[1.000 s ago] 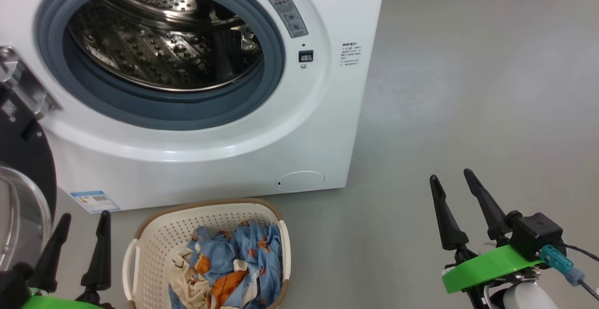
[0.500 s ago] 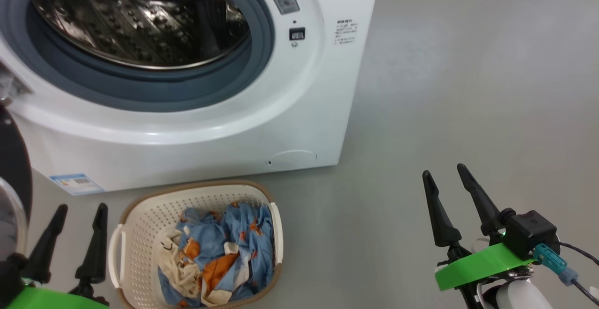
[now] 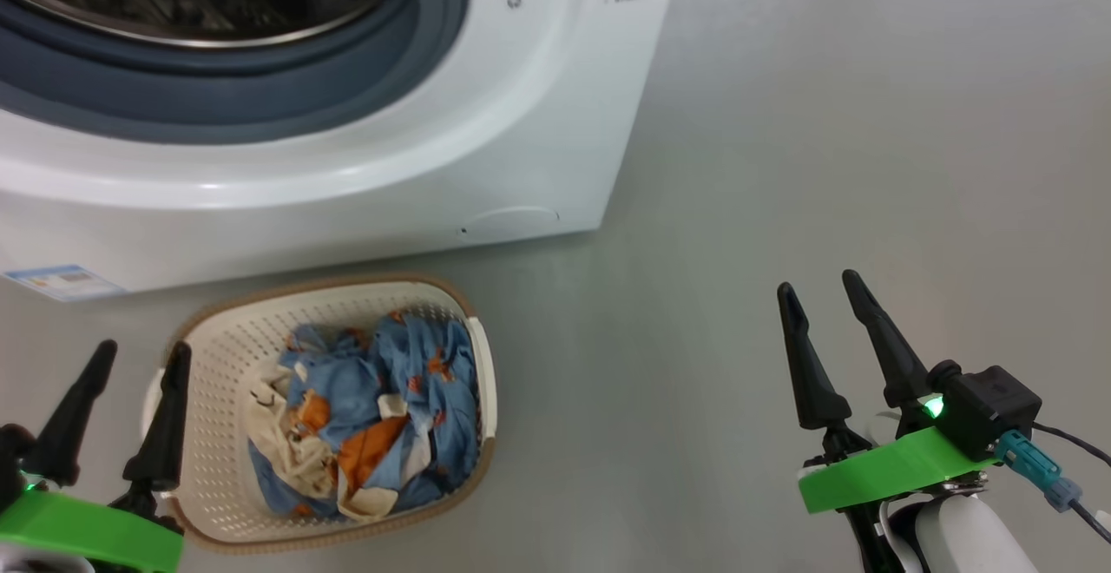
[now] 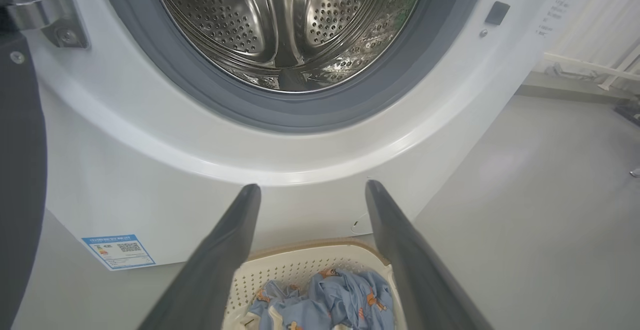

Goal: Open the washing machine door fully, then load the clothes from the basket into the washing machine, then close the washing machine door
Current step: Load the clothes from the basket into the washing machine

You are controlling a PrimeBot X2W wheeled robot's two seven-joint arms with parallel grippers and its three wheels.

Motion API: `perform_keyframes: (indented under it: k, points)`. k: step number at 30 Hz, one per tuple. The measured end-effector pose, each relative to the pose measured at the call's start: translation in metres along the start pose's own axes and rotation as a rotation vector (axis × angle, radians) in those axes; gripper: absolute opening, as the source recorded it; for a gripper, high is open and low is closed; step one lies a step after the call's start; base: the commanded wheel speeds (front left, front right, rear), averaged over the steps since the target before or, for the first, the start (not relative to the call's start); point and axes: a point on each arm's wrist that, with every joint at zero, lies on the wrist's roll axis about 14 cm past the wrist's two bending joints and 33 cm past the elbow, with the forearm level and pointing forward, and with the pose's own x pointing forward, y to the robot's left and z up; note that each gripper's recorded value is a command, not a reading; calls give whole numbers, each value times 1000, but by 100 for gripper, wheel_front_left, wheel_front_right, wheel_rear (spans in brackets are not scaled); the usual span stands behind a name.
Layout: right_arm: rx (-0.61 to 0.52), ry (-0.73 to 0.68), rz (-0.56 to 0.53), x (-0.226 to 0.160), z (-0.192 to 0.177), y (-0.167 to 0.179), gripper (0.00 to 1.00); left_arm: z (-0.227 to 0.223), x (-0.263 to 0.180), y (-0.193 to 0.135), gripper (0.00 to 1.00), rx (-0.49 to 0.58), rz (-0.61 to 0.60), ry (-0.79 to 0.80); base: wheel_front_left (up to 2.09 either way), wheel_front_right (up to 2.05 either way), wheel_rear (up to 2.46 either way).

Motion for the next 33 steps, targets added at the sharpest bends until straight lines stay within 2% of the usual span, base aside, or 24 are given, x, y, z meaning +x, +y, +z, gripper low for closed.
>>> perform_keyframes:
  k: [4,10,19,33]
  points:
    - [15,29,-3,4,-12,-1,100,-32,8,3,100,-21,-14,101,0,0,0]
    - [25,36,-6,19,-19,-5,100,-74,22,11,100,25,-45,243,0,0,0]
    - [30,90,-23,29,-43,-13,100,-140,38,3,100,25,-128,433,0,0,0]
    - [71,145,-69,38,-71,-30,100,-242,33,25,100,98,-168,791,0,0,0]
